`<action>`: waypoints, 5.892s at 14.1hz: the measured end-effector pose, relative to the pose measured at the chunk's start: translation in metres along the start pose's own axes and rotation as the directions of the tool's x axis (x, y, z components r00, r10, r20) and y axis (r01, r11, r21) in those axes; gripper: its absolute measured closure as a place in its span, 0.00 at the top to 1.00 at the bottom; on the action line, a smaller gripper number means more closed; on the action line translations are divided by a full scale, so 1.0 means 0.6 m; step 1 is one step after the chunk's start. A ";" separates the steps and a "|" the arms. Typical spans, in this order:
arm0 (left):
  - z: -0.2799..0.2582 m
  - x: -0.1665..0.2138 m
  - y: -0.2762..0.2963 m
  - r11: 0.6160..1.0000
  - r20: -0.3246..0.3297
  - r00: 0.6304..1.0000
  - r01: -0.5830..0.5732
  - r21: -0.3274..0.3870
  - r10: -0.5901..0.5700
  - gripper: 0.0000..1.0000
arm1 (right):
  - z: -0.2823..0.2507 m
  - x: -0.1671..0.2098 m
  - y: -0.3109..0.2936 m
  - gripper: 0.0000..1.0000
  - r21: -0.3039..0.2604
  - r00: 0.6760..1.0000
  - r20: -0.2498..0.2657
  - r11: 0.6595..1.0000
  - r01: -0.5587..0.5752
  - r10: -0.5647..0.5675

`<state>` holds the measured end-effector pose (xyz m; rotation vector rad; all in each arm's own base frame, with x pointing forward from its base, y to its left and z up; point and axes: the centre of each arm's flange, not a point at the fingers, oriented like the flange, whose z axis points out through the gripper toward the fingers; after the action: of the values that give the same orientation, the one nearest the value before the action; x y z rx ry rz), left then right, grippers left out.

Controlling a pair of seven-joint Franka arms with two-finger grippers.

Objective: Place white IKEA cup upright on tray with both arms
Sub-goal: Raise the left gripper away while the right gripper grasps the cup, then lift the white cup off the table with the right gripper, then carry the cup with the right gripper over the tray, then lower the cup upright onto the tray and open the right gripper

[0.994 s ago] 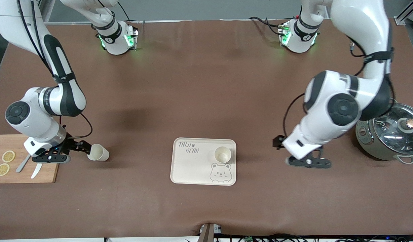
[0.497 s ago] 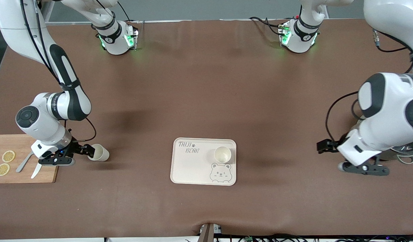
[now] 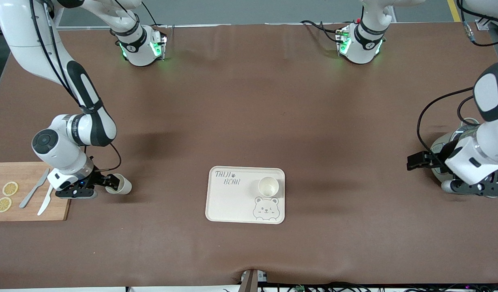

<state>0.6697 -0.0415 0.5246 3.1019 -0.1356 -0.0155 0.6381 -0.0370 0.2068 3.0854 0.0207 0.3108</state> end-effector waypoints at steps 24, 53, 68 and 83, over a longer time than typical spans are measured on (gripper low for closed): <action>-0.083 -0.181 0.080 0.998 0.055 0.997 -0.061 0.002 0.061 1.00 | -0.007 0.004 -0.004 0.04 0.003 1.000 -0.009 1.000 0.003 -0.003; -0.053 -0.186 0.052 0.997 -0.006 0.999 -0.048 0.056 0.048 1.00 | -0.256 0.061 -0.606 0.04 0.148 0.857 0.190 0.849 -0.507 0.479; -0.048 -0.184 0.056 0.995 -0.004 0.996 -0.084 0.055 0.085 1.00 | -0.110 0.030 -0.682 0.04 0.088 0.861 0.098 0.857 -0.508 0.500; -0.043 -0.182 0.054 0.992 0.002 0.993 -0.118 0.054 0.118 1.00 | -0.056 0.006 -0.708 0.04 0.074 0.861 0.058 0.858 -0.508 0.504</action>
<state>0.5584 -0.0635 0.5522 3.1415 -0.3244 -0.0074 0.6311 0.3887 0.2229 3.1261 -0.8139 0.2702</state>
